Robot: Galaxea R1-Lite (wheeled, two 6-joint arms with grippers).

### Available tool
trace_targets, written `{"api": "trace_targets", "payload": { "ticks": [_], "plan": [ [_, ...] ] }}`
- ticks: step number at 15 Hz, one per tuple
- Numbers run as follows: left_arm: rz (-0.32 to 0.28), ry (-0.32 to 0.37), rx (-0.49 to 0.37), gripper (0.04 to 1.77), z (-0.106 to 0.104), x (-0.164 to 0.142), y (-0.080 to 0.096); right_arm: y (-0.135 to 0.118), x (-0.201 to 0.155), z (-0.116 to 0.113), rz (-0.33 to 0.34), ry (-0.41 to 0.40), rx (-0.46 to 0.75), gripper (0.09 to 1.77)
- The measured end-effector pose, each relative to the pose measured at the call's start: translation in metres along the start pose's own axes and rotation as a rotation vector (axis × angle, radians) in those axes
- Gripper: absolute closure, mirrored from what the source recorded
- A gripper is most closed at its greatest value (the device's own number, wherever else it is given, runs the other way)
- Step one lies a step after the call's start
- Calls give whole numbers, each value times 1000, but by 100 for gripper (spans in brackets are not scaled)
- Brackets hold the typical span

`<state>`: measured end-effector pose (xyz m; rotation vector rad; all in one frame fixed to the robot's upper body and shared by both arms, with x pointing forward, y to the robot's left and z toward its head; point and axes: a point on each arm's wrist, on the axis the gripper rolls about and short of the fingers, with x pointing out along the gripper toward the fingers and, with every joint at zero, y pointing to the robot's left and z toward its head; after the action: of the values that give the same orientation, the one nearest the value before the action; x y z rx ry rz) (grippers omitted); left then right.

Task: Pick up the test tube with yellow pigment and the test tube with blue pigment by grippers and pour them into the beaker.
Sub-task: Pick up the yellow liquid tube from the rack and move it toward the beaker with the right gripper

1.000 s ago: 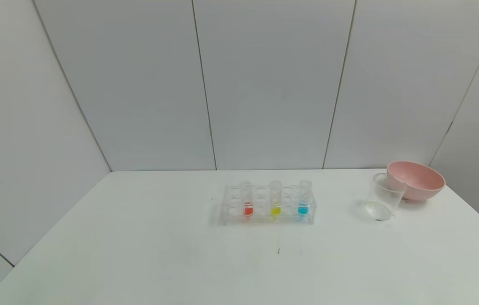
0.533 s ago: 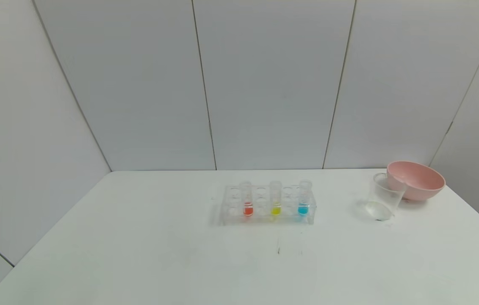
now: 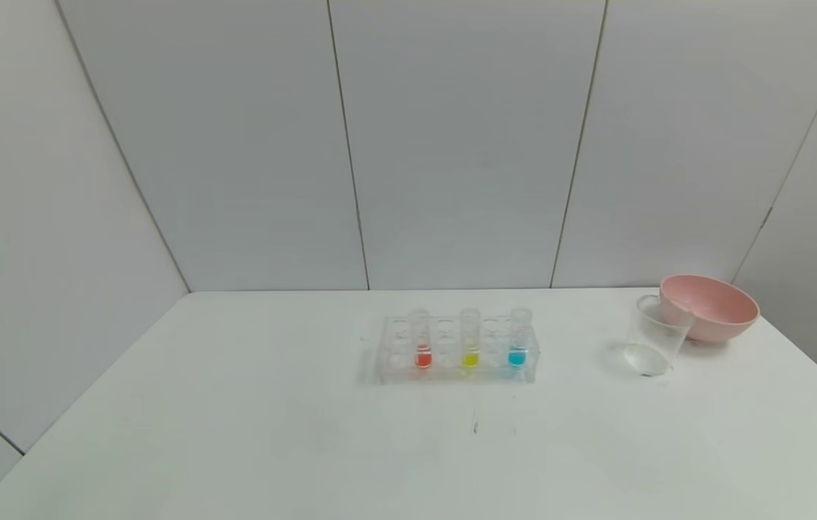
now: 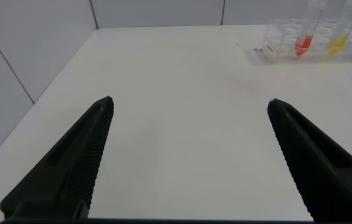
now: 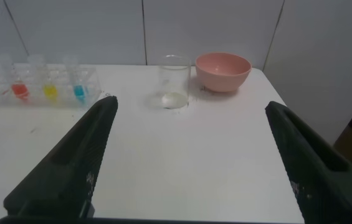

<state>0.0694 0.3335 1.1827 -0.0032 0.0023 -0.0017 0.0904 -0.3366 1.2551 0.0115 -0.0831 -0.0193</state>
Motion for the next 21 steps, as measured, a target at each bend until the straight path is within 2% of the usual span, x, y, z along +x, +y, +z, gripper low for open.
{"api": "trace_targets", "payload": {
  "ticks": [4, 8, 10, 13, 16, 21],
  "plan": [
    [0, 0, 0, 5, 0, 0, 0, 1, 48, 23, 4, 27, 28, 15],
    [0, 0, 0, 5, 0, 0, 0, 2, 100, 31, 19, 134, 37, 15],
    [0, 0, 0, 5, 0, 0, 0, 8, 127, 34, 51, 172, 59, 15],
    [0, 0, 0, 5, 0, 0, 0, 22, 170, 32, 72, 162, 77, 15],
    [0, 0, 0, 5, 0, 0, 0, 57, 202, 18, 63, 151, 72, 15],
    [0, 0, 0, 5, 0, 0, 0, 144, 214, -9, 71, 208, 13, 15]
  ]
}}
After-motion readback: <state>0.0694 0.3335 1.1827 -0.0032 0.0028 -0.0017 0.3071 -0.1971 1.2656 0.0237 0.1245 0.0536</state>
